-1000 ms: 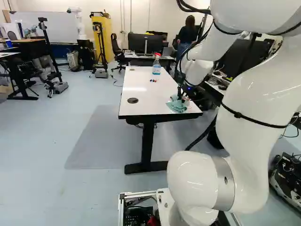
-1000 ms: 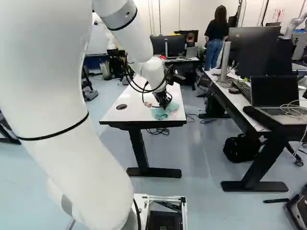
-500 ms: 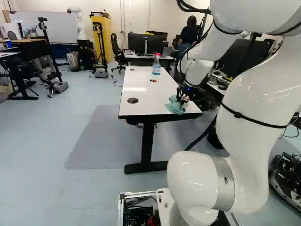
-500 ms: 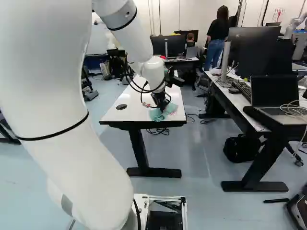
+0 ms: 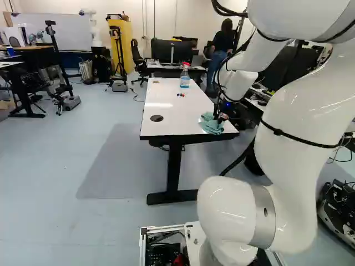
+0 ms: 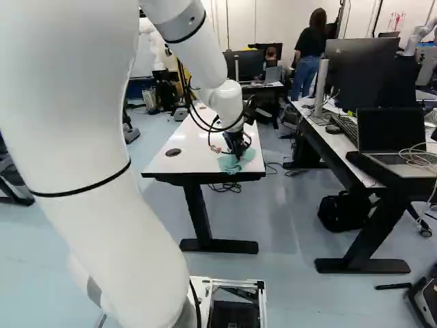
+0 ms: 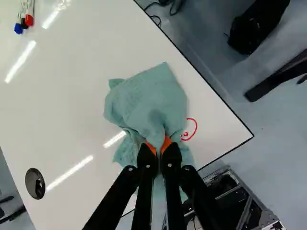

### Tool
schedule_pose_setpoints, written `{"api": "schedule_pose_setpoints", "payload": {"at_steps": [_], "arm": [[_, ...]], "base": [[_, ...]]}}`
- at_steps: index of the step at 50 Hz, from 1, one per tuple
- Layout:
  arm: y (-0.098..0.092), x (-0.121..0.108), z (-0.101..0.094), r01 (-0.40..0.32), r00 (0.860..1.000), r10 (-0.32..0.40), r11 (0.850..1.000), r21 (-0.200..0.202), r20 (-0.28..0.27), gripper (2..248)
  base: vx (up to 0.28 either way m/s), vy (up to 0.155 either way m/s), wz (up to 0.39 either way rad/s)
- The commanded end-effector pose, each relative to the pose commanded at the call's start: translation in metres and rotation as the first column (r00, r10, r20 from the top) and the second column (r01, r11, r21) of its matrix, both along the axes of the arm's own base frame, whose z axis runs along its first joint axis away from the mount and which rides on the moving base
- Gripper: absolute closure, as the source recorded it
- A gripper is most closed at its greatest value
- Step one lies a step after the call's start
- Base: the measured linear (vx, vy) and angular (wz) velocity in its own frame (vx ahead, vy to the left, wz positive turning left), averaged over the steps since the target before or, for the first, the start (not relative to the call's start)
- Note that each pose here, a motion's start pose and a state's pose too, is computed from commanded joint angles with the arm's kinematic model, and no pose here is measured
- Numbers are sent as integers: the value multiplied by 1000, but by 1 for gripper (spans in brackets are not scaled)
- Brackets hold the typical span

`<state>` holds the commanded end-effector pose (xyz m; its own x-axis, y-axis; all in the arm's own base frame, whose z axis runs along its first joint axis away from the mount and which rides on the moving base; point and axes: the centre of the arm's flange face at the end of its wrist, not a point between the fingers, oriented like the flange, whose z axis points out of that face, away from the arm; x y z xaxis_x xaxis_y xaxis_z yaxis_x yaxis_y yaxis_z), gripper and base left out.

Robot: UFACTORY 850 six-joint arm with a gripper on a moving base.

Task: Clean the table with the green towel

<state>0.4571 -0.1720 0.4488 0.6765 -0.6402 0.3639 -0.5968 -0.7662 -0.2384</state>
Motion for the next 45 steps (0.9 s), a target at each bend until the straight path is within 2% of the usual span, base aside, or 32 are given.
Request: {"api": "schedule_pose_setpoints", "payload": {"at_steps": [18,29,34,45], "arm": [[-33,12,0,51,999,-51,999,-3,7,220],[-53,10,0,88,996,-88,996,-4,10,220],[-58,5,0,100,995,-100,995,-4,9,220],[-56,-15,0,114,993,-114,993,-1,3,220]], "base": [[0,0,0],[0,0,0],[0,0,0],[0,0,0]]}}
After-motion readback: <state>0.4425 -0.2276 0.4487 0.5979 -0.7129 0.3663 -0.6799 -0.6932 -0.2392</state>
